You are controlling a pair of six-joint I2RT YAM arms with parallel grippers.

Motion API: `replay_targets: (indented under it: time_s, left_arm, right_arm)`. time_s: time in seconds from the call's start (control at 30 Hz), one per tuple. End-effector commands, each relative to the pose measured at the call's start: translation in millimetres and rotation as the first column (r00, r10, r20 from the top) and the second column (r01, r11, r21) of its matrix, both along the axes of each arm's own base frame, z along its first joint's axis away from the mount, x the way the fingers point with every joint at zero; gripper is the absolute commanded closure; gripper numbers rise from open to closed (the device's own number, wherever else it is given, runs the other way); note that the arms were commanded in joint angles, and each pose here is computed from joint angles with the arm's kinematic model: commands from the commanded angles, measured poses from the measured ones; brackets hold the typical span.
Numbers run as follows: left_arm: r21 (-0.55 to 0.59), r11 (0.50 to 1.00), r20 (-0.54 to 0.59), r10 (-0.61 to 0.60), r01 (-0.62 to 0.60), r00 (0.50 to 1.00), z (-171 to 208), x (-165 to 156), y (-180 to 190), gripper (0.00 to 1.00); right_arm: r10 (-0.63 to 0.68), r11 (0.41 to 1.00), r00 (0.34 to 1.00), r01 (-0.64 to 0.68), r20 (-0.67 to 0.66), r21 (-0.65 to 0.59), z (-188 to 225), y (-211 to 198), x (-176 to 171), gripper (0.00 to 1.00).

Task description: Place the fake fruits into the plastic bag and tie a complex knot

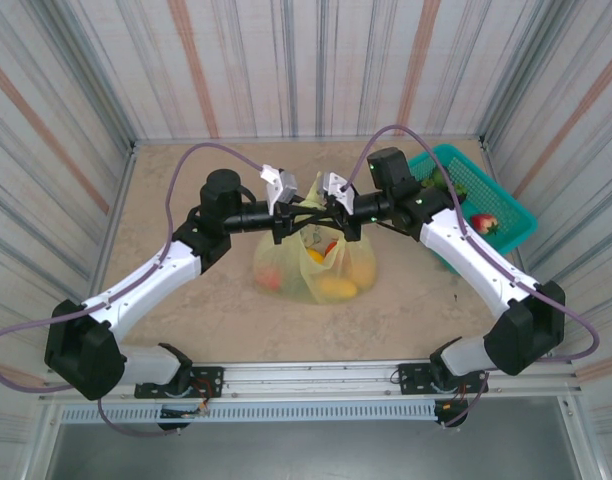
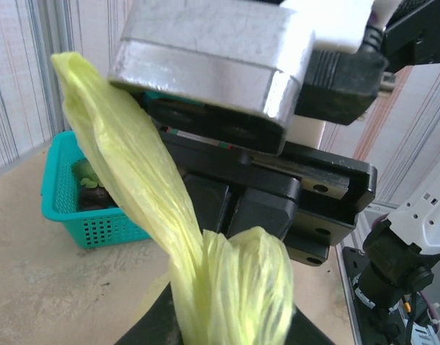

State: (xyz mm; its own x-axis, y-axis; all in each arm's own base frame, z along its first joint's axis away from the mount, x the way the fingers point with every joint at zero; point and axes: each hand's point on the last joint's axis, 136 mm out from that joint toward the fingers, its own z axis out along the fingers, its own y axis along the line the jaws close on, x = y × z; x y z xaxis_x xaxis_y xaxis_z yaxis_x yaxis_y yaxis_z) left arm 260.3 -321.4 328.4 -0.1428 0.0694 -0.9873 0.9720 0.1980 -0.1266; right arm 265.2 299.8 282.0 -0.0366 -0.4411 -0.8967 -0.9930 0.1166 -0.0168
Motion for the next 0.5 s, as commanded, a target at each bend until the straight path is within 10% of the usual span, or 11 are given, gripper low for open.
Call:
replay_targets:
  time_s: [0.0, 0.17, 0.33, 0.47]
  left_arm:
    - [-0.014, 1.000, 0.010, -0.017, 0.017, 1.000, 1.4, -5.0, -3.0, 0.84]
    - [0.001, 1.000, 0.014, 0.014, -0.014, 1.000, -2.3, -0.8, -0.1, 1.00]
    - [-0.036, 0.998, -0.006, 0.043, -0.044, 0.999, 2.3, 5.7, 5.9, 1.00]
    - [-0.065, 0.996, -0.032, 0.062, -0.064, 0.998, 3.6, 10.4, 8.3, 1.00]
  right_arm:
    - [0.036, 0.999, 0.999, -0.035, -0.034, 0.012, -4.5, 8.3, -9.9, 1.00]
    - [0.018, 1.000, 1.000, -0.017, -0.022, 0.010, -4.2, 5.6, -10.4, 1.00]
    - [-0.107, 0.994, 0.992, 0.107, 0.064, 0.012, -7.0, -6.0, 4.2, 0.56]
    - [-0.250, 0.968, 0.945, 0.245, 0.212, 0.050, -6.3, -16.1, 21.0, 0.46]
